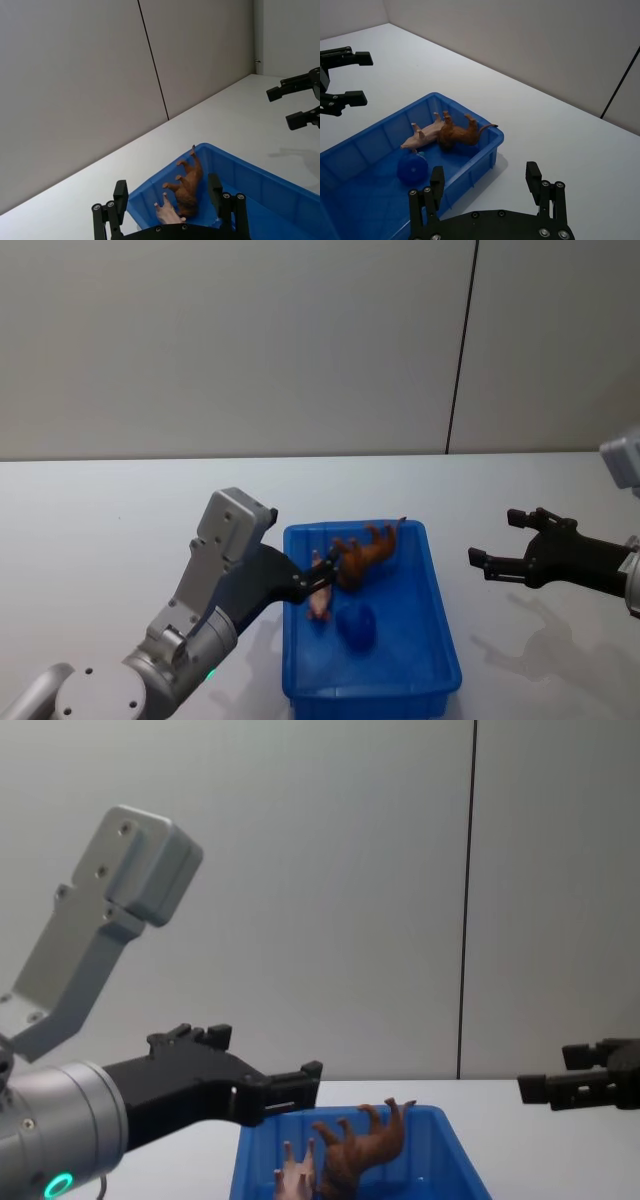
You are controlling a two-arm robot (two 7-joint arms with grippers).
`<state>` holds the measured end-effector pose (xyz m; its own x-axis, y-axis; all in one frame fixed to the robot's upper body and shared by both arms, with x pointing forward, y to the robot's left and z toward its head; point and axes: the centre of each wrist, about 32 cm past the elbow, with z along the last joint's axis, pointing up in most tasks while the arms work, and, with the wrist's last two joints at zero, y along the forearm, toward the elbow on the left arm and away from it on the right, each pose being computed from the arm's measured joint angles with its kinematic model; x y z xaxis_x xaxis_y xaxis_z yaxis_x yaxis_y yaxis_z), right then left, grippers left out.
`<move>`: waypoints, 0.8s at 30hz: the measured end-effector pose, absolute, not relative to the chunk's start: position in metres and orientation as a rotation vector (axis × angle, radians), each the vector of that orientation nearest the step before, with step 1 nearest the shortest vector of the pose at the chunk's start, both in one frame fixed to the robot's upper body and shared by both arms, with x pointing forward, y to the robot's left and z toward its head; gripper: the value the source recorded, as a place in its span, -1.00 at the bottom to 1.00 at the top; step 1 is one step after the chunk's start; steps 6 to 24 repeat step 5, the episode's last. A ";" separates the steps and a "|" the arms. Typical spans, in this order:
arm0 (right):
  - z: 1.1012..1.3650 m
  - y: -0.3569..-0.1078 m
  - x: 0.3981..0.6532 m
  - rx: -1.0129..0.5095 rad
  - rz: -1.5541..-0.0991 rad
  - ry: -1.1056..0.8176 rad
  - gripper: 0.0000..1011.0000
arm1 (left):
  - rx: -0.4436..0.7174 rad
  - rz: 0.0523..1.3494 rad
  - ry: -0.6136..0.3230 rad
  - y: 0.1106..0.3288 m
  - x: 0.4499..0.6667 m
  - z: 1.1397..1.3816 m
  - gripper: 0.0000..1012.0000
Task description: Pick up the two dolls from the table and place them into the box.
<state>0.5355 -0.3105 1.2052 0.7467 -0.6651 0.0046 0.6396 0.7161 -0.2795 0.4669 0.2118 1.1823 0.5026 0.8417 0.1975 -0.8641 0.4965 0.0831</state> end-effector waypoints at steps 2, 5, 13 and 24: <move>1.205 -0.310 0.536 -0.272 -0.723 0.099 0.98 | 0.175 1.038 -0.142 0.212 0.467 1.182 0.98; 1.205 -0.310 0.536 -0.272 -0.723 0.099 0.98 | 0.167 1.041 -0.149 0.214 0.468 1.183 0.98; 1.205 -0.310 0.536 -0.272 -0.723 0.099 0.98 | 0.167 1.041 -0.149 0.214 0.468 1.183 0.98; 1.205 -0.310 0.536 -0.272 -0.723 0.099 0.98 | 0.167 1.041 -0.149 0.214 0.468 1.183 0.98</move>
